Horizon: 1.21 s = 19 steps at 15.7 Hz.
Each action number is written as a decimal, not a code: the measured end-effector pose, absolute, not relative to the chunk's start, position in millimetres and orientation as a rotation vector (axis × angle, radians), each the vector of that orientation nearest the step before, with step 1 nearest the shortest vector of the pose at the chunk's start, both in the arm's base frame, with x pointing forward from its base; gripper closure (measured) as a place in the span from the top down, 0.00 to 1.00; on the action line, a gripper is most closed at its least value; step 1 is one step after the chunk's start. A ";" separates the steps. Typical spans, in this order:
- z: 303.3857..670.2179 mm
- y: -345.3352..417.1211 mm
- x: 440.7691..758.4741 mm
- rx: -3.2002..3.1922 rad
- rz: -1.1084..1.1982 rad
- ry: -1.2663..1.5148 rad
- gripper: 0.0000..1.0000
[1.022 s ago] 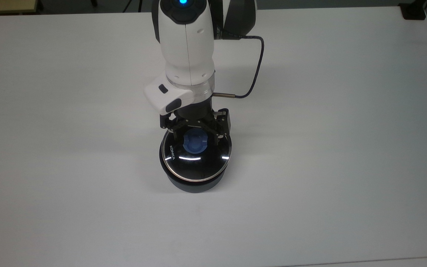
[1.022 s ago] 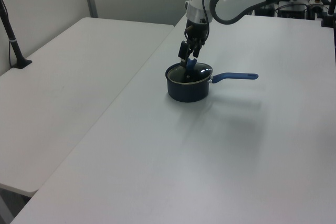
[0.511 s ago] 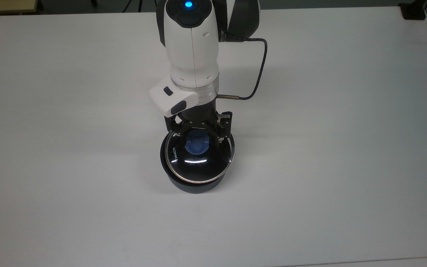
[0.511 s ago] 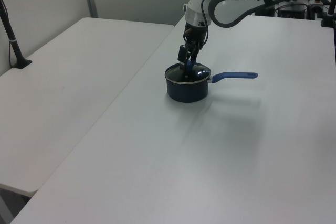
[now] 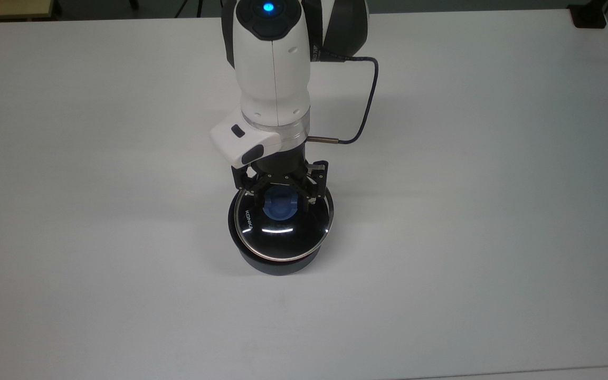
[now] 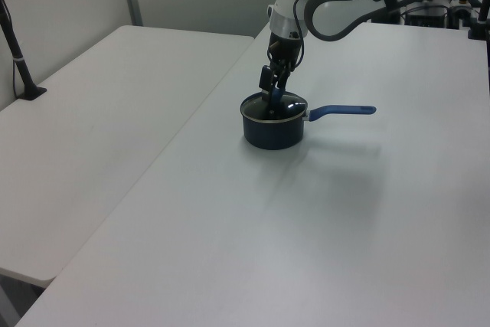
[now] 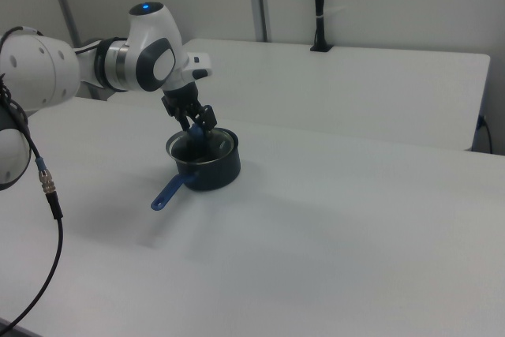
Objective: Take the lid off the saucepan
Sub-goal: 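Close the gripper on the blue knob of the glass lid, then lift the glass lid up off the saucepan rim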
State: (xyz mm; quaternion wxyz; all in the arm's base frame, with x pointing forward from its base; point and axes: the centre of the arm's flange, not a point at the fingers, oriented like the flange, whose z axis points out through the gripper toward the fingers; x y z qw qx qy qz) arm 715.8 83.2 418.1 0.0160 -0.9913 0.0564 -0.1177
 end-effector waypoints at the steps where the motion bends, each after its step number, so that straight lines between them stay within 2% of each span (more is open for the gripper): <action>1: 414.6 83.3 717.3 -3.082 -0.373 0.174 0.83; 4: 410.4 83.8 720.9 -3.074 -0.407 0.172 0.81; 5: 410.5 83.7 721.1 -3.073 -0.410 0.173 0.74; 7: 410.6 82.6 721.3 -3.074 -0.411 0.175 0.71; 9: 411.5 81.5 721.7 -3.076 -0.415 0.174 0.61; 14: 422.9 81.4 723.4 -3.069 -0.446 0.174 0.61; 19: 453.8 69.7 715.4 -3.141 -0.462 0.133 0.61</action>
